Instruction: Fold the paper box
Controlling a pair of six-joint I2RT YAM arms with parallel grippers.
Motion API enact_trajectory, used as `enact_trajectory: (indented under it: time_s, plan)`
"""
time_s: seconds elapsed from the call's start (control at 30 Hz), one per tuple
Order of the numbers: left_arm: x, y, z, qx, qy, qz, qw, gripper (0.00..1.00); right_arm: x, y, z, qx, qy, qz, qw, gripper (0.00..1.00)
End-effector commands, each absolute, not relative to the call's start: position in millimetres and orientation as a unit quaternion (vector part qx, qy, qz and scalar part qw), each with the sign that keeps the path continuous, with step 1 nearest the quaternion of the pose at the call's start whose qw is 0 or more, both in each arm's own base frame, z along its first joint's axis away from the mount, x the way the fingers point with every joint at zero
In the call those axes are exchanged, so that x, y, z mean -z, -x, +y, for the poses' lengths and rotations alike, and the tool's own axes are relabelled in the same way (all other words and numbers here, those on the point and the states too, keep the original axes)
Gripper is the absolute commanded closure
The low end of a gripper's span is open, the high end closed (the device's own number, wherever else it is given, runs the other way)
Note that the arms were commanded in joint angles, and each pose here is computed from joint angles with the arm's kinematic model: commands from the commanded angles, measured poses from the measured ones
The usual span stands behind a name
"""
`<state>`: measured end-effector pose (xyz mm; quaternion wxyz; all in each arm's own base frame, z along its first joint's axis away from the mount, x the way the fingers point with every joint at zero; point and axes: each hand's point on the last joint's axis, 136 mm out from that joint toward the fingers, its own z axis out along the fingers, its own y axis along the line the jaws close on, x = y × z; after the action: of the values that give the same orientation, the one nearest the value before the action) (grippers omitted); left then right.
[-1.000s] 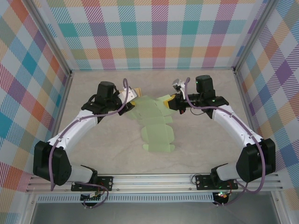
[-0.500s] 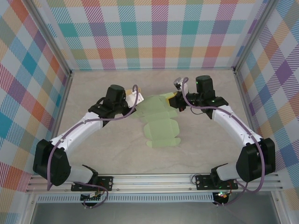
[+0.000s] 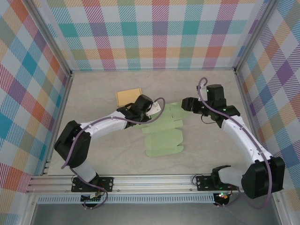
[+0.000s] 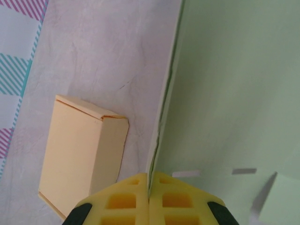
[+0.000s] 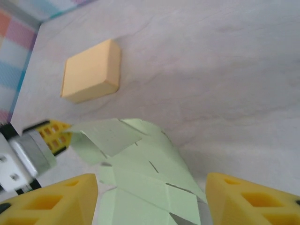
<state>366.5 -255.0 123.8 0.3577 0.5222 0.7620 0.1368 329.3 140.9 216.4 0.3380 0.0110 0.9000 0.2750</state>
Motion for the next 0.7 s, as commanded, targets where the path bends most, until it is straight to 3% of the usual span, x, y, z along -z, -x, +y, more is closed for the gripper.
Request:
enact_trajectory:
  time_s: [0.0, 0.2, 0.67]
  plan:
    - [-150, -385, -262, -0.181, -0.484, 0.754, 0.406, 1.00, -222, -327, 125, -0.270, -0.091, 0.902, 0.325, 0.37]
    - [-143, -381, -268, -0.202, -0.487, 0.746, 0.407, 1.00, -236, -342, 166, -0.394, -0.078, 0.864, 0.302, 0.38]
    - [-132, -380, -274, -0.204, -0.484, 0.752, 0.398, 1.00, -205, -393, 208, -0.405, -0.053, 0.882, 0.237, 0.46]
